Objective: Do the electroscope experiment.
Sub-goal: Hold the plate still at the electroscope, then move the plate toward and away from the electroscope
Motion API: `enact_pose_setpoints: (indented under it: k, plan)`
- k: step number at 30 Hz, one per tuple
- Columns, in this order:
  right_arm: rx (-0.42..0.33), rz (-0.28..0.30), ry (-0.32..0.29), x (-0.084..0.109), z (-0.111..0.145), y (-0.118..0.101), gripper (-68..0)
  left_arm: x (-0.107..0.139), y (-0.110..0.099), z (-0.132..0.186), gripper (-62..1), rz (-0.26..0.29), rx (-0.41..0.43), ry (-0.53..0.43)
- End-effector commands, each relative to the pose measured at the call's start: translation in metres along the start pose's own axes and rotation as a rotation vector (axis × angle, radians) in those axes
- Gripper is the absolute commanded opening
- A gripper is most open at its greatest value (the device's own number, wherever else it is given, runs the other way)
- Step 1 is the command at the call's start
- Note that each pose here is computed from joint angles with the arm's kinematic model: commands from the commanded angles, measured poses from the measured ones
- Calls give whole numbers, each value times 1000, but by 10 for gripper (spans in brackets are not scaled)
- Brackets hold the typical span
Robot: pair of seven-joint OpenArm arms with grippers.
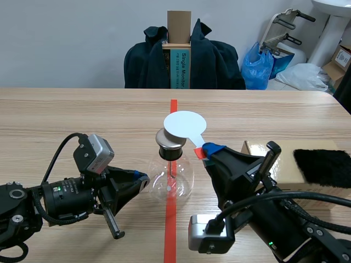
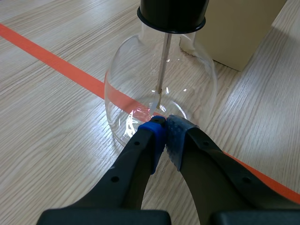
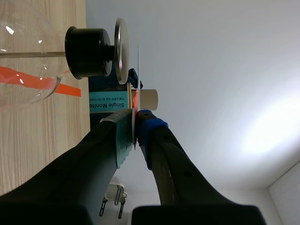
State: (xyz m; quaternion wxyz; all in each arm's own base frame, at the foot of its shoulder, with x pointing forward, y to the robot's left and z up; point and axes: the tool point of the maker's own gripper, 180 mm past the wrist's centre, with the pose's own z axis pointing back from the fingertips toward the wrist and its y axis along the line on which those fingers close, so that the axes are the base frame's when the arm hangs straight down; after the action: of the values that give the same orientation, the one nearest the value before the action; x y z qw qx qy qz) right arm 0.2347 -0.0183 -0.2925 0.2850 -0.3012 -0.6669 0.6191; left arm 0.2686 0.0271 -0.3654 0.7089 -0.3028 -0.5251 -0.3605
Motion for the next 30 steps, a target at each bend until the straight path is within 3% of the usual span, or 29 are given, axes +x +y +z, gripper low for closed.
enact_pose_setpoints:
  k: [1,9,15,30]
  plan:
    - [-32,24,1,-5,-2,-10,-667,9,1,-2,-590,-3,1,-32]
    - [-32,24,9,-6,-2,-10,-667,9,1,-2,-590,-3,1,-32]
    - [-33,23,57,-15,-2,-10,-667,9,1,-2,-590,-3,1,-32]
    - [-36,18,381,-72,11,-11,-667,9,1,-2,-590,-3,1,-32]
